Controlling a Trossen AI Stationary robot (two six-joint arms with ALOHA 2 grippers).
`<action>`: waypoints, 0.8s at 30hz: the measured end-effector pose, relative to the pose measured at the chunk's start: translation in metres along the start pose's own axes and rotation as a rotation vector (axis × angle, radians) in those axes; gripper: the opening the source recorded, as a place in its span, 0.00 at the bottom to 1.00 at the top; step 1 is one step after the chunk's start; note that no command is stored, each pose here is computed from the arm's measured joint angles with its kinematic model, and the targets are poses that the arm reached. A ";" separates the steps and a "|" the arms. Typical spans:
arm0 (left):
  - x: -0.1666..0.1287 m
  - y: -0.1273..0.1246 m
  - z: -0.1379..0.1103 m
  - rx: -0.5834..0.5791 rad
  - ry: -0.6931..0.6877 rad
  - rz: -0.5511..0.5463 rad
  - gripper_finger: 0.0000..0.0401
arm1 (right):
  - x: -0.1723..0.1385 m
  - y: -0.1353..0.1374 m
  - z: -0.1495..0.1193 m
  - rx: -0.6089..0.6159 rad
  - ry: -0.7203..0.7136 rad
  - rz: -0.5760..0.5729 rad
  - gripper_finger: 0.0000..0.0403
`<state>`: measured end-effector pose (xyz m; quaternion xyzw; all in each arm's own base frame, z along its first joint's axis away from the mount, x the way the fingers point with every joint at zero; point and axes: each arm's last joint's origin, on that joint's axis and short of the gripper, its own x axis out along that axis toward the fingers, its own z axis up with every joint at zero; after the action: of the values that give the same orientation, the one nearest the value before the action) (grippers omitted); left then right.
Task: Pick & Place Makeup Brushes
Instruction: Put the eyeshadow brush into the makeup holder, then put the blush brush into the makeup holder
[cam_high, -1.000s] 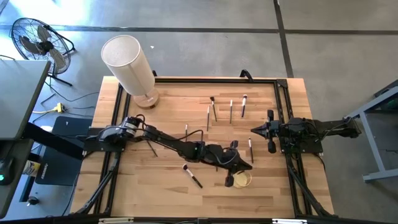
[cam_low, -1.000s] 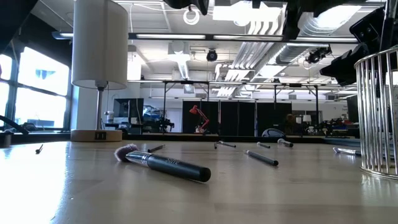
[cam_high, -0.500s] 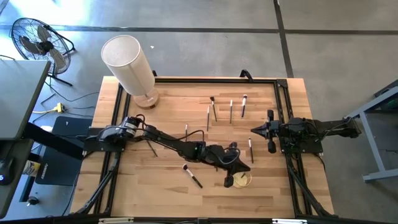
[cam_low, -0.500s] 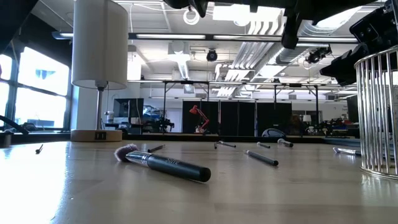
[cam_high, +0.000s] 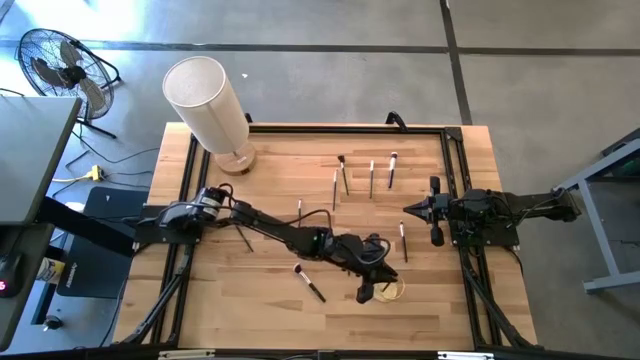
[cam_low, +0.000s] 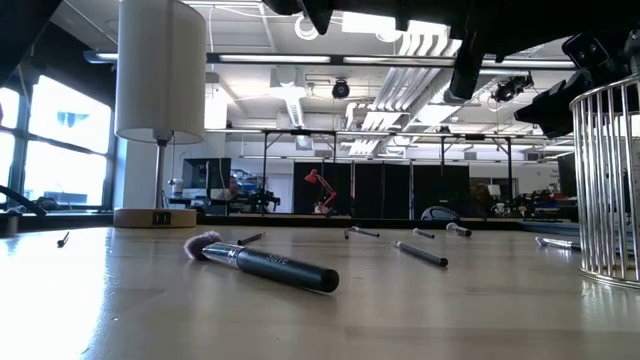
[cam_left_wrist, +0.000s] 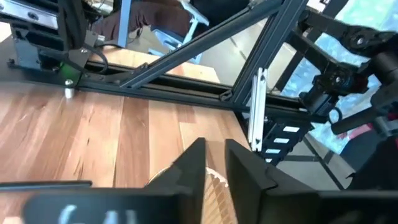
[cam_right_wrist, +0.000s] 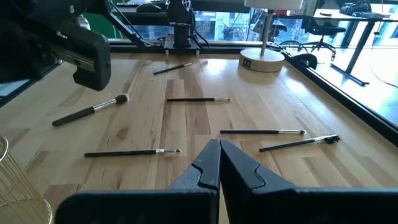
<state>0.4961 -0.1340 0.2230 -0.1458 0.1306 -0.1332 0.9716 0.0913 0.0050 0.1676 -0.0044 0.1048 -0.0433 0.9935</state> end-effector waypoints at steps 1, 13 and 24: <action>0.000 0.001 0.000 0.000 0.000 0.001 0.21 | 0.000 0.000 0.000 0.000 0.000 0.000 0.00; -0.001 0.015 0.018 -0.006 -0.023 -0.002 0.46 | 0.000 0.000 0.000 0.000 0.000 0.000 0.00; -0.027 0.027 0.080 -0.060 0.335 0.032 0.42 | 0.000 0.000 0.000 0.000 0.000 0.000 0.00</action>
<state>0.5000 -0.0812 0.2938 -0.1481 0.2972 -0.1362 0.9334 0.0913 0.0050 0.1676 -0.0044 0.1048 -0.0432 0.9935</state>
